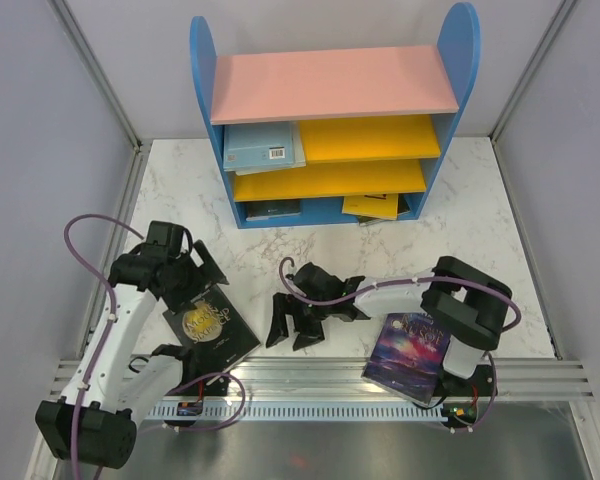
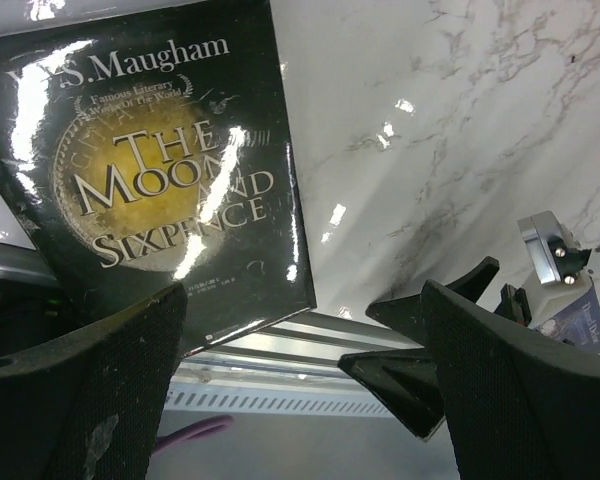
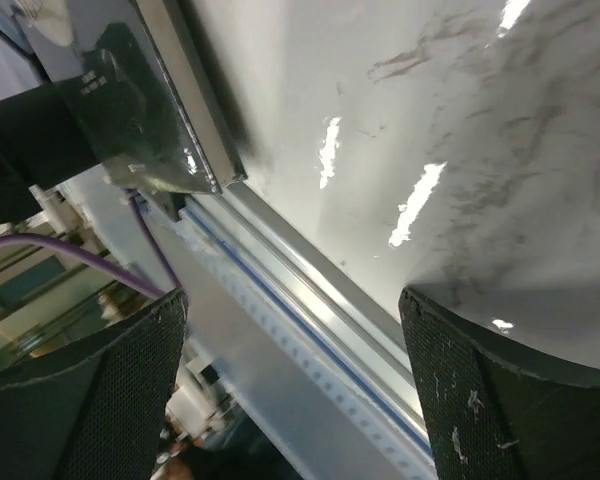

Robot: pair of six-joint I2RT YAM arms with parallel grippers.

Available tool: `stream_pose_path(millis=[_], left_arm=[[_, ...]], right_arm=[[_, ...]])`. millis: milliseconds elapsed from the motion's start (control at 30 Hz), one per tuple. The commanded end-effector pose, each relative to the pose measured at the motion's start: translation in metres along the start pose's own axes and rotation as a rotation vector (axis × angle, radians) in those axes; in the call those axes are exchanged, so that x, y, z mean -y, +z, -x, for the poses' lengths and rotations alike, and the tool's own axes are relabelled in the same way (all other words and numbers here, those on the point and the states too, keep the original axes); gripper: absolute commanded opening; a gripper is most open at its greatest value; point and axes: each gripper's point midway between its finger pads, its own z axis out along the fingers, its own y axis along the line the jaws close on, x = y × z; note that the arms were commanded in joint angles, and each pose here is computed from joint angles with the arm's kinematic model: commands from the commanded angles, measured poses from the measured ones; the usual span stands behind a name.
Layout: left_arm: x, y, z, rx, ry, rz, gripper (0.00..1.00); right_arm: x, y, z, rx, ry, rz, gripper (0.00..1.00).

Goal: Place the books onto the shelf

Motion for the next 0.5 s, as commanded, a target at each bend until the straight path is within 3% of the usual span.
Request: stream_pose_path(millis=[0, 467], left_arm=[[-0.016, 0.004, 0.000, 0.007, 0.017, 0.038, 1.00], [-0.023, 0.004, -0.013, -0.032, 0.017, 0.026, 0.99]], right_arm=[[-0.028, 0.018, 0.010, 0.036, -0.039, 0.105, 0.91], [-0.024, 0.077, 0.019, 0.078, 0.152, 0.236, 0.90]])
